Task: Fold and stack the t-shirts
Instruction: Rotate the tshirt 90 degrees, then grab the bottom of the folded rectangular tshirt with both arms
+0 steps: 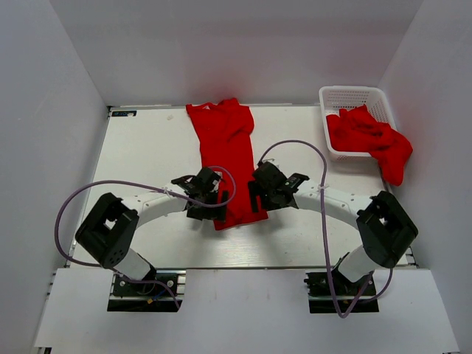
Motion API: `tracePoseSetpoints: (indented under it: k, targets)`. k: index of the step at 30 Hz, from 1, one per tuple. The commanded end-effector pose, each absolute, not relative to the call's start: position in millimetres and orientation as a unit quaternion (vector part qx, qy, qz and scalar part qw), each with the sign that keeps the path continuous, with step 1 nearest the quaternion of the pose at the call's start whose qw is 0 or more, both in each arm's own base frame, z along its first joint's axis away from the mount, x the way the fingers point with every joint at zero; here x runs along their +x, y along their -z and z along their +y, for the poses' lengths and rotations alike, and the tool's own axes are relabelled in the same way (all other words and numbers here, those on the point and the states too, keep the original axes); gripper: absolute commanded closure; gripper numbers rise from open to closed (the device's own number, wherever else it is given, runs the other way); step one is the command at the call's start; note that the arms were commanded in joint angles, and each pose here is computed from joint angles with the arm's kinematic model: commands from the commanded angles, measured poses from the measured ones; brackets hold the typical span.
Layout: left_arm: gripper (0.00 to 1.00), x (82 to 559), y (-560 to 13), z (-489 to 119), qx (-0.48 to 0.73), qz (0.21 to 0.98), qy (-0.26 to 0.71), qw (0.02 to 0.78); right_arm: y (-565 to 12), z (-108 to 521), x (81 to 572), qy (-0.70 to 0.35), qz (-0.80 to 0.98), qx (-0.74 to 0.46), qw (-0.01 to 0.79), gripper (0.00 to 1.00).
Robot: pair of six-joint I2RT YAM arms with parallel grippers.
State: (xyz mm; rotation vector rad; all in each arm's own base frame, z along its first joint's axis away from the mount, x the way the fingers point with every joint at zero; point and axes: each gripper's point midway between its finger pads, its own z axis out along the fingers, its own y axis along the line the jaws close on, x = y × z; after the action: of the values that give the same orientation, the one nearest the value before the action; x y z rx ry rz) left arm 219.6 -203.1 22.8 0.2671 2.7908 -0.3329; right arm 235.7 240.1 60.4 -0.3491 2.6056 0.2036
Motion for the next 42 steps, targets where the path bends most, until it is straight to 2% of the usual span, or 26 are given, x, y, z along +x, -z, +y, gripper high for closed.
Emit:
tracePoseSetpoints:
  k: [1, 3, 11, 14, 16, 17, 22, 23, 24, 25, 27, 28, 38, 42]
  targets:
    - [0.06, 230.1, -33.1, -208.9, 0.083, 0.975, 0.097, 0.183, -55.0, 252.5, 233.1, -0.119, 0.958, -0.123, 0.231, 0.15]
    - [0.06, 228.7, -32.2, -206.5, 0.086, 0.975, 0.087, 0.184, -53.0, 258.0, 233.0, -0.139, 0.956, -0.13, 0.224, 0.19]
    - [0.14, 225.3, -20.7, -212.5, 0.094, 0.977, 0.078, 0.177, -33.2, 261.8, 236.1, -0.155, 0.961, -0.128, 0.189, 0.2]
    - [0.26, 220.2, -14.9, -211.6, 0.099, 0.978, 0.073, 0.169, -26.3, 257.0, 236.5, -0.153, 0.965, -0.121, 0.177, 0.22]
    - [0.43, 218.7, -10.3, -210.2, 0.1, 0.979, 0.071, 0.165, -23.5, 255.2, 234.7, -0.154, 0.966, -0.118, 0.171, 0.31]
    - [0.55, 214.8, -9.7, -210.4, 0.104, 0.979, 0.068, 0.161, -22.1, 252.5, 234.7, -0.153, 0.967, -0.113, 0.168, 0.43]
    - [0.67, 197.0, -0.7, -198.5, 0.092, 0.984, 0.063, 0.139, -10.3, 234.5, 224.5, -0.137, 0.975, -0.097, 0.146, 0.72]
    - [0.86, 192.4, 1.9, -197.5, 0.093, 0.985, 0.065, 0.131, -9.8, 234.1, 222.9, -0.137, 0.975, -0.098, 0.144, 0.77]
    - [0.96, 189.1, 2.6, -194.9, 0.088, 0.986, 0.065, 0.129, -9.8, 234.9, 217.6, -0.148, 0.975, -0.099, 0.134, 0.85]
    - [1.0, 190.0, -0.5, -196.3, 0.082, 0.985, 0.069, 0.133, -7.9, 232.5, 214.7, -0.148, 0.975, -0.102, 0.13, 0.89]
    - [1.0, 182.7, 2.9, -191.7, 0.083, 0.986, 0.069, 0.125, -7.5, 229.2, 212.4, -0.147, 0.976, -0.095, 0.127, 0.98]
    - [1.0, 184.1, -1.6, -193.5, 0.078, 0.985, 0.075, 0.132, -7.3, 229.2, 212.1, -0.147, 0.976, -0.095, 0.128, 1.0]
    - [1.0, 169.8, -15.6, -170.9, 0.062, 0.986, 0.067, 0.142, -9.4, 221.1, 202.7, -0.159, 0.974, -0.101, 0.127, 1.0]
    - [1.0, 171.8, -25.2, -192.4, 0.079, 0.979, 0.121, 0.144, -36.5, 249.6, 197.9, -0.243, 0.949, -0.147, 0.136, 1.0]
